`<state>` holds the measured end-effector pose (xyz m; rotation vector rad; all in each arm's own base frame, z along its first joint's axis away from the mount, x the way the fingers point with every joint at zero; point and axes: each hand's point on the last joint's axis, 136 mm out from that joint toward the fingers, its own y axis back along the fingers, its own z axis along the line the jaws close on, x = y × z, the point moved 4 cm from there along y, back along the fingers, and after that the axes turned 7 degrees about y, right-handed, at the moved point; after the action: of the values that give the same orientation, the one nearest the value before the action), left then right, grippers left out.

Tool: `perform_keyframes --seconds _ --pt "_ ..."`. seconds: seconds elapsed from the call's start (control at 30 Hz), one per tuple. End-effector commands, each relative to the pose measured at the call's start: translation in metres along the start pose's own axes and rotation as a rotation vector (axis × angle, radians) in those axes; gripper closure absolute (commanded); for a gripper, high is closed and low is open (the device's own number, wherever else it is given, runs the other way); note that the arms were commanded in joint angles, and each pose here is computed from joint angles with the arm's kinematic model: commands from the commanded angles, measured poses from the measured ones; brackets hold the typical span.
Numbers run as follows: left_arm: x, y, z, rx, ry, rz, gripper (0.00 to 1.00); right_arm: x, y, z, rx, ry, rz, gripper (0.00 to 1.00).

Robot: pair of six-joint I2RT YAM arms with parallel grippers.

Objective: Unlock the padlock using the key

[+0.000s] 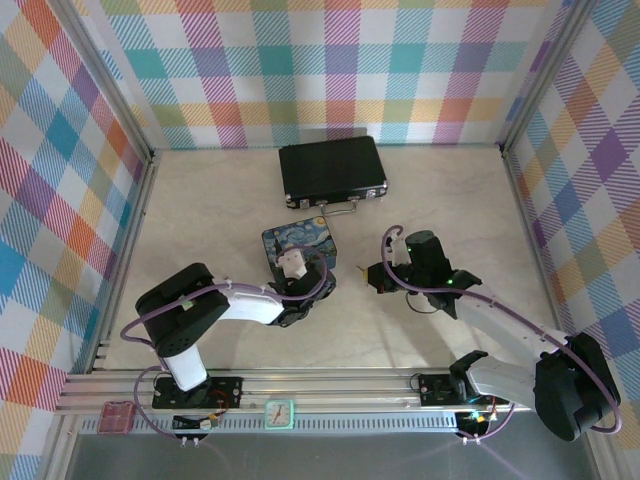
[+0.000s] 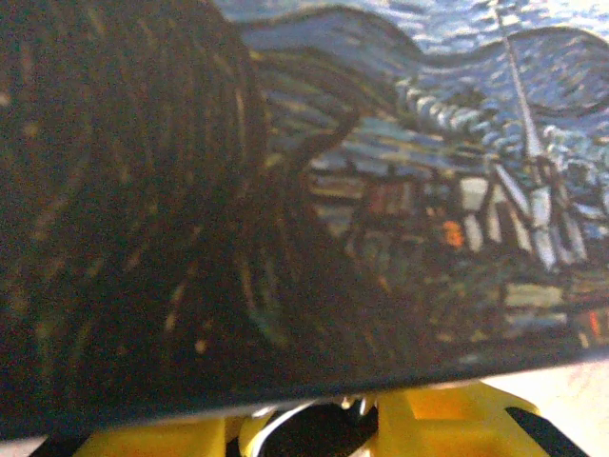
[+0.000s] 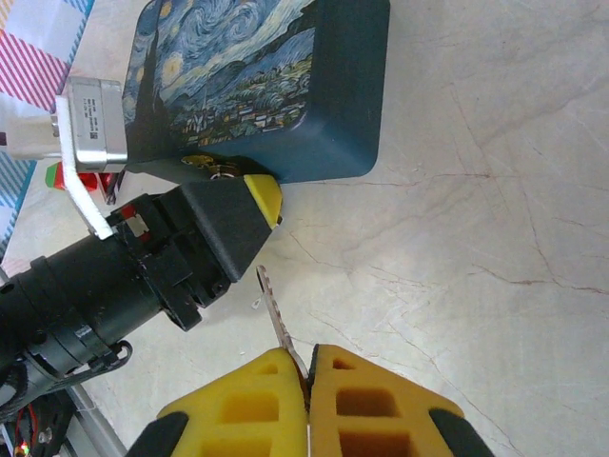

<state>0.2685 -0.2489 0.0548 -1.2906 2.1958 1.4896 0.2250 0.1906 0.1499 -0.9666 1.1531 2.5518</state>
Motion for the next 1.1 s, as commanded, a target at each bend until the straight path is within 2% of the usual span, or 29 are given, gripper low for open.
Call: perform_keyframes --seconds 0.0,0.03,0.1,0.13,0.17,0.23,0.37,0.57,0.77,0.83,0.93,1.07 --pt "0.003 0.004 0.006 0.007 0.034 0.065 0.61 0.008 0.001 -0.003 0.010 0.021 0.007 1.00" --pt "0.001 0.006 0.005 0.013 0.037 0.065 0.53 0.010 0.000 -0.003 0.011 0.020 0.008 1.00" --pt "-0.001 0.010 0.005 0.020 0.022 0.060 0.32 0.011 0.000 -0.004 0.013 0.017 0.011 1.00" --pt "-0.002 0.011 0.005 0.030 0.007 0.055 0.26 0.011 0.000 -0.004 0.013 0.015 0.012 1.00" --pt "-0.003 0.012 0.004 0.055 -0.019 0.048 0.21 0.012 0.000 -0.004 0.010 0.015 0.012 1.00" --pt "-0.002 0.011 0.003 0.119 -0.061 0.038 0.18 0.012 0.000 -0.003 0.003 0.017 0.007 1.00" --pt "-0.002 0.004 0.005 0.270 -0.073 0.051 0.22 0.013 0.002 -0.003 -0.003 0.016 -0.006 1.00" --pt "0.002 -0.004 -0.017 0.428 -0.127 0.062 0.32 0.009 0.007 0.002 -0.017 0.031 -0.024 1.00" --pt "0.013 -0.017 -0.010 0.455 -0.104 0.053 0.46 0.008 0.011 0.002 -0.002 0.046 -0.031 1.00" --pt "0.015 -0.019 -0.009 0.459 -0.094 0.056 0.52 0.008 0.010 0.000 0.005 0.039 -0.034 1.00" --pt "0.014 -0.020 -0.008 0.460 -0.088 0.052 0.67 0.009 0.008 -0.001 0.004 0.031 -0.032 1.00" --pt "0.013 -0.021 -0.004 0.439 -0.081 0.046 0.74 0.011 0.004 -0.004 0.009 0.023 -0.019 1.00"
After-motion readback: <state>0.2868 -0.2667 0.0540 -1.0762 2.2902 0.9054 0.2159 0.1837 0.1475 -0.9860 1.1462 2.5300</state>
